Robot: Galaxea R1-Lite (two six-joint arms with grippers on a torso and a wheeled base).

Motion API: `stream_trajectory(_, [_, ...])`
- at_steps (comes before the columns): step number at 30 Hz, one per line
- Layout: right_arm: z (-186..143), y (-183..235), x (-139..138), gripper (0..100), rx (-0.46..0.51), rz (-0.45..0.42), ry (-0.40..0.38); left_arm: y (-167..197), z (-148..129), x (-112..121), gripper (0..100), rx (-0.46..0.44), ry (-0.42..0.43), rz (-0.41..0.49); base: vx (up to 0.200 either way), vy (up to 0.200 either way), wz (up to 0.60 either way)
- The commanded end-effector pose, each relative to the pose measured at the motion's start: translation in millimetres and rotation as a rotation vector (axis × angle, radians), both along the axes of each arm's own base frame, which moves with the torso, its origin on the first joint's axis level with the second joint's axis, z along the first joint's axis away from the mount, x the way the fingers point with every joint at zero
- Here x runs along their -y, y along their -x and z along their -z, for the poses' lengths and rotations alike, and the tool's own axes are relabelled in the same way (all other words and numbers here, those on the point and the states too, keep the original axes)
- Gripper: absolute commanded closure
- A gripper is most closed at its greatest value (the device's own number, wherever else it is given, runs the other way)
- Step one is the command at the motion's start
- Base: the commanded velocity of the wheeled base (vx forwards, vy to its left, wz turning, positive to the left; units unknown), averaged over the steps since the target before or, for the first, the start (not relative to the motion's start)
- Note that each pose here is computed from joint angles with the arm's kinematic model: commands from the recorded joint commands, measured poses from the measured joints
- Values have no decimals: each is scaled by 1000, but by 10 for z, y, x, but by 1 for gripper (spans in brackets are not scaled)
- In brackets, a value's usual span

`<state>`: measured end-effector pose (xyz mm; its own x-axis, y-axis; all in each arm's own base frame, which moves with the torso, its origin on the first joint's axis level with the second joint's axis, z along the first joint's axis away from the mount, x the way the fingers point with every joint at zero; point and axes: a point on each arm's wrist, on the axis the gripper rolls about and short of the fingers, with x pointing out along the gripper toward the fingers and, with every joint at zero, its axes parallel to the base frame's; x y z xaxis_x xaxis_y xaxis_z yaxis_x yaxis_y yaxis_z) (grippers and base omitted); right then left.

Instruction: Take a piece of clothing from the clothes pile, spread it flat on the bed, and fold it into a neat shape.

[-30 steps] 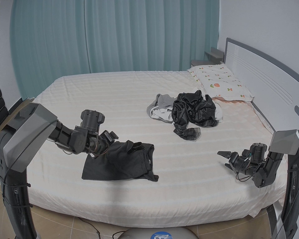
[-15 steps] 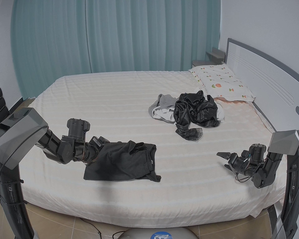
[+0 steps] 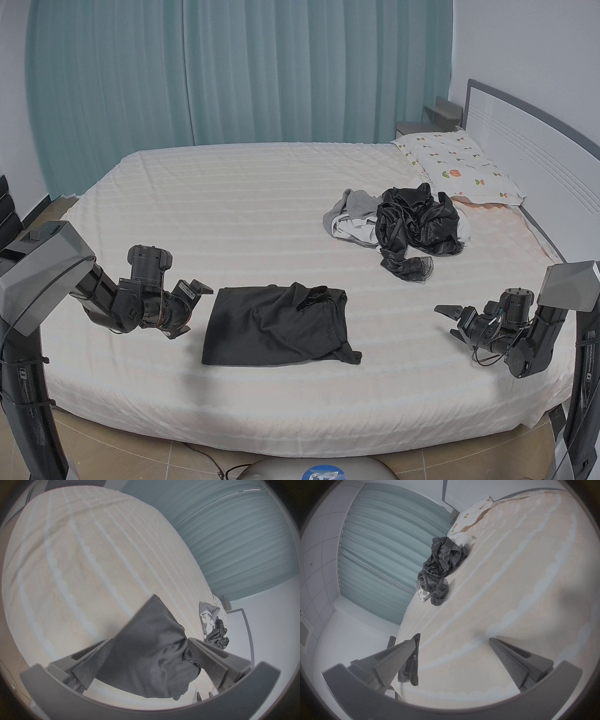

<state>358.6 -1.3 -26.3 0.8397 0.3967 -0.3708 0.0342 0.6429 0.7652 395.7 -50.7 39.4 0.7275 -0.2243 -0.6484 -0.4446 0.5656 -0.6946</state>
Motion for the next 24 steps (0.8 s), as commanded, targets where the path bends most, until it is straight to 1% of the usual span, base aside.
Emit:
stream_trajectory(1, [-11,2,-4,0,5,-3,4,-8,66,-18,0,-15,-1,-5,0,200,0])
stream_trajectory(2, [-17,1,-9,0,8,-5,5,-8,66,-18,0,-15,-1,-5,0,200,0])
stream_trajectory(12, [-68,92,-91,0,41,-23,13,46,103,-25,0,-37,-2,-10,0,0,0])
stream_trajectory(17, [-67,108,-132,0,39,-28,16,48,86,-31,0,-39,21,-29,0,0,0])
stream_trajectory(20, [-105,125,-179,0,49,-42,23,46,114,-24,0,-51,42,-11,0,0,0])
stream_trajectory(24, [-197,142,-268,0,71,-44,38,49,117,-24,0,-53,43,-9,200,-200,0])
